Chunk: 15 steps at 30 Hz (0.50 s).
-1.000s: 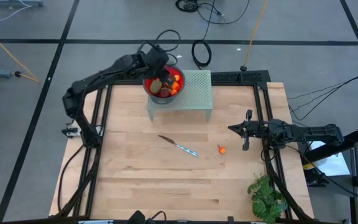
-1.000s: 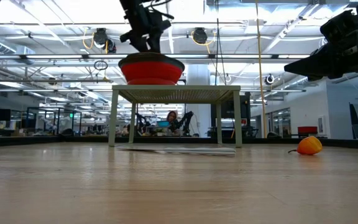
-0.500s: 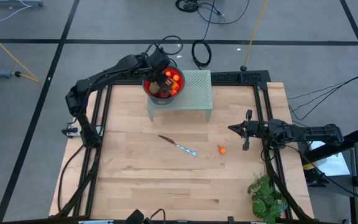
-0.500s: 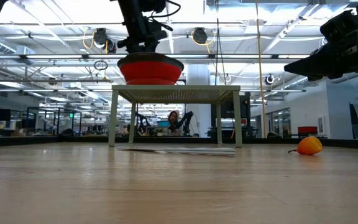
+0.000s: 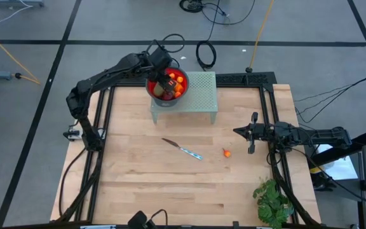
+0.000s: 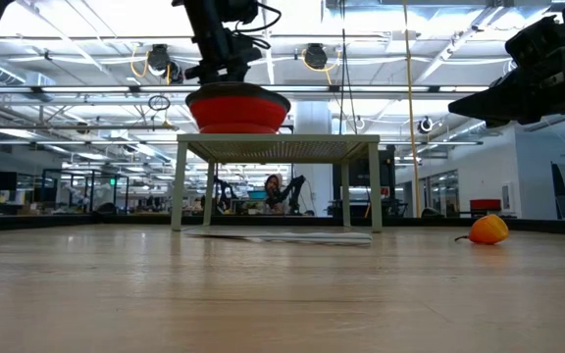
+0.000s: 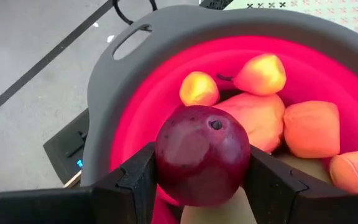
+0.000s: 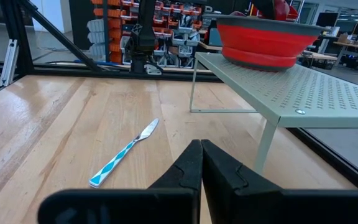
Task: Pick & Place Fruit
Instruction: Put the pomegranate into the red strainer bowl
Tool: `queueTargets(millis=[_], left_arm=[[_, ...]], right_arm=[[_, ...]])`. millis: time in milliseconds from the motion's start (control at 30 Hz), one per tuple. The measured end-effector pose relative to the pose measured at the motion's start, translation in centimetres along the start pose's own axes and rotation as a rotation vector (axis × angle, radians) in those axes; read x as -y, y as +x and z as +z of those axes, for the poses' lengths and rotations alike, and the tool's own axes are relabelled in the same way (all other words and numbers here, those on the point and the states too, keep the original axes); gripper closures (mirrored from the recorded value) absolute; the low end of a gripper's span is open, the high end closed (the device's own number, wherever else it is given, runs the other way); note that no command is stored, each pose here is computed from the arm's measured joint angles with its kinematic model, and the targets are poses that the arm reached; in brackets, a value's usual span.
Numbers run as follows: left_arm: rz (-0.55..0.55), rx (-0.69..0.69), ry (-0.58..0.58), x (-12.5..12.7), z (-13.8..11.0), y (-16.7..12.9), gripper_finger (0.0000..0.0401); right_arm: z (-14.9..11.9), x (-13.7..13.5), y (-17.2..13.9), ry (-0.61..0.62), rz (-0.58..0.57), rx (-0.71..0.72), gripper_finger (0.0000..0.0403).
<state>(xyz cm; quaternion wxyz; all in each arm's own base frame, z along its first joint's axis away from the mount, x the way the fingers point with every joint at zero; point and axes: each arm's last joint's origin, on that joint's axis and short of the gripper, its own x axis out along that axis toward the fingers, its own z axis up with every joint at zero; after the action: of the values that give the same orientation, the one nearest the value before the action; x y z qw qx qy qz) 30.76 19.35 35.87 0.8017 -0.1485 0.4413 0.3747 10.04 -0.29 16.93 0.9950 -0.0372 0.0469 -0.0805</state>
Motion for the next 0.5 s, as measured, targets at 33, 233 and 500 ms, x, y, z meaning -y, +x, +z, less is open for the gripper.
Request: queueTargets(millis=[33,233,500], left_arm=[[-0.001,0.002,0.004,0.01,0.02,0.00,0.0210],[-0.005,0.025,0.026,0.05,0.24,0.00,0.0208],[-0.005,0.024,0.028,0.05,0.24,0.00,0.0161]], right_arm=[[0.00,0.00,0.00,0.000,0.000,0.000,0.0403],[0.00,0.00,0.00,0.000,0.000,0.000,0.0403],[0.00,0.00,0.00,0.000,0.000,0.000,0.0403]])
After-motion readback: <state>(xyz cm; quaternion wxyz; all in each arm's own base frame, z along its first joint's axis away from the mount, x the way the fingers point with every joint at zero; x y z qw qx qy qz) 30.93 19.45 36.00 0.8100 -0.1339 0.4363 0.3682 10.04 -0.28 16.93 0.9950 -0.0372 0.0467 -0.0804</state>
